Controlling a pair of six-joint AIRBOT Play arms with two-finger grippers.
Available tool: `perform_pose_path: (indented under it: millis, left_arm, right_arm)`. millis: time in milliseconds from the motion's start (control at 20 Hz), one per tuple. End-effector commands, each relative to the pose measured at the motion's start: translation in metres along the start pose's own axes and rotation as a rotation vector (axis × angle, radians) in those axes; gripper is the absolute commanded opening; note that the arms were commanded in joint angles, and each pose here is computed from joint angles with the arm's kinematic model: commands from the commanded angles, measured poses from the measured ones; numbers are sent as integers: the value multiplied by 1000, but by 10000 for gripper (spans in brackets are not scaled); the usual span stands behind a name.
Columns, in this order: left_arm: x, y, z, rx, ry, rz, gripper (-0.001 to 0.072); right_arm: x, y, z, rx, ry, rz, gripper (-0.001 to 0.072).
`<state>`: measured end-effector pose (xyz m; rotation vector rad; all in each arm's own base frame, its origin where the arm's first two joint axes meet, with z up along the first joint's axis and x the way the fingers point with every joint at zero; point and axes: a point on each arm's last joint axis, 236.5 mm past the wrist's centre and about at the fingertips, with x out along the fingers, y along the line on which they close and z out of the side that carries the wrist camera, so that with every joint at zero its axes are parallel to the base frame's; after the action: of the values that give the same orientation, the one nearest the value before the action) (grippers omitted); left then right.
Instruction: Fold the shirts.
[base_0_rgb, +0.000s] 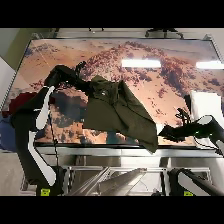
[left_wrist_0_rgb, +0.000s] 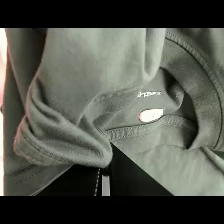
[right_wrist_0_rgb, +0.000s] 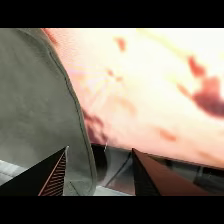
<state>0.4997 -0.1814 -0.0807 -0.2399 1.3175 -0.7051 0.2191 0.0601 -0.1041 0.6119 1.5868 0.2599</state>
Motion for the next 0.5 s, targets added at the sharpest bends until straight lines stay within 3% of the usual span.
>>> perform_pose_path:
  millis: [0,200,250,350,450]
  left_arm:
    - [0,-3,3,-3,-9,-11,17]
    - [-8,-6,7,0,-28,-7,17]
    - [-15,-7,12,6,-46,-1,17]
    - [-33,-6,22,10,-96,16,17]
    - [-58,0,29,-3,-141,32,16]
  right_arm:
    - [14,-9,-2,14,-2,-20,459]
    - [39,15,-18,-24,86,60,457]
    - [45,24,-23,-45,112,80,391]
    - [48,44,-29,-99,137,122,91]
    - [37,57,-17,-150,122,133,21]
